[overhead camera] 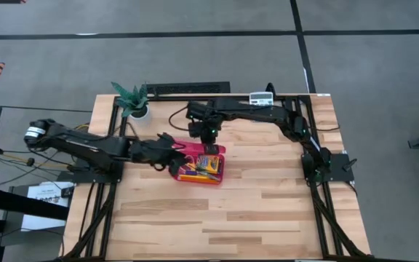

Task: Pack school essentials
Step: Close the lid of the supply box

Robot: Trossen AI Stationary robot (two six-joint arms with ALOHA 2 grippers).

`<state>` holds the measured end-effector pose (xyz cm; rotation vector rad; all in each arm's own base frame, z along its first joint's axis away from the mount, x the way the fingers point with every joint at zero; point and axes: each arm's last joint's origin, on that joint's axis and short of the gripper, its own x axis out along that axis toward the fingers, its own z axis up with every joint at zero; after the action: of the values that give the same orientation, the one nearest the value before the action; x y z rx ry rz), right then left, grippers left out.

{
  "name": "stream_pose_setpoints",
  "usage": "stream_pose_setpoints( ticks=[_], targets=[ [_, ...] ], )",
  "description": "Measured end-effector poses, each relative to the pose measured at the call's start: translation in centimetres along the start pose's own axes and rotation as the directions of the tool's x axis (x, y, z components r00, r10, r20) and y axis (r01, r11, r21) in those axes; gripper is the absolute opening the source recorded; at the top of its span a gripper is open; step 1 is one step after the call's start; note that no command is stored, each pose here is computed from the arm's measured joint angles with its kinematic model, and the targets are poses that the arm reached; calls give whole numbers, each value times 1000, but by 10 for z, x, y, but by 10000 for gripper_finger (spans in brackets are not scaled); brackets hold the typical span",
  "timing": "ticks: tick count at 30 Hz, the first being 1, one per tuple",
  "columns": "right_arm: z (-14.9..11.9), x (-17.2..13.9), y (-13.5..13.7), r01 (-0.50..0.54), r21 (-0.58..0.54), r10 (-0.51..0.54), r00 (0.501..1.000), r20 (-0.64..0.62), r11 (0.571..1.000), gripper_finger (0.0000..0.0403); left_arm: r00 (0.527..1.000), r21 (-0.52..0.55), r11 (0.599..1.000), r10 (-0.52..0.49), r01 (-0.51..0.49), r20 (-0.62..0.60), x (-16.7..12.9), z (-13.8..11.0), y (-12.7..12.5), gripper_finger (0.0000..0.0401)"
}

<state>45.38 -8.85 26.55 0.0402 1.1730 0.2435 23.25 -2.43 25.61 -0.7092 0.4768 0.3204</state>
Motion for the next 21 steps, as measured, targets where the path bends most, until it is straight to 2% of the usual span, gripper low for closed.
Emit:
stream_pose_setpoints(
  ticks=[4, 7, 12, 18, 21],
  targets=[
    [7, 5, 16, -7, 3, 7, 1000, 21, 1000, 1, 993, -11, 993, -119, 119, 24, -27, 5, -8, 142],
    [12, 8, 28, -17, 41, 15, 999, 34, 999, 1, 984, -17, 987, -161, 163, 81, -45, 8, -11, 138],
    [20, 18, 54, -7, 93, 3, 999, 46, 996, 1, 982, -4, 991, -130, 132, 140, -61, 7, -10, 137],
    [26, 41, 90, 31, 138, -40, 997, 61, 990, 1, 992, 19, 995, -102, 101, 73, -56, -3, -11, 137],
    [20, 59, 103, 61, 181, -67, 997, 26, 982, 1, 995, 40, 995, -94, 93, 20, -51, -10, -13, 137]
  ],
)
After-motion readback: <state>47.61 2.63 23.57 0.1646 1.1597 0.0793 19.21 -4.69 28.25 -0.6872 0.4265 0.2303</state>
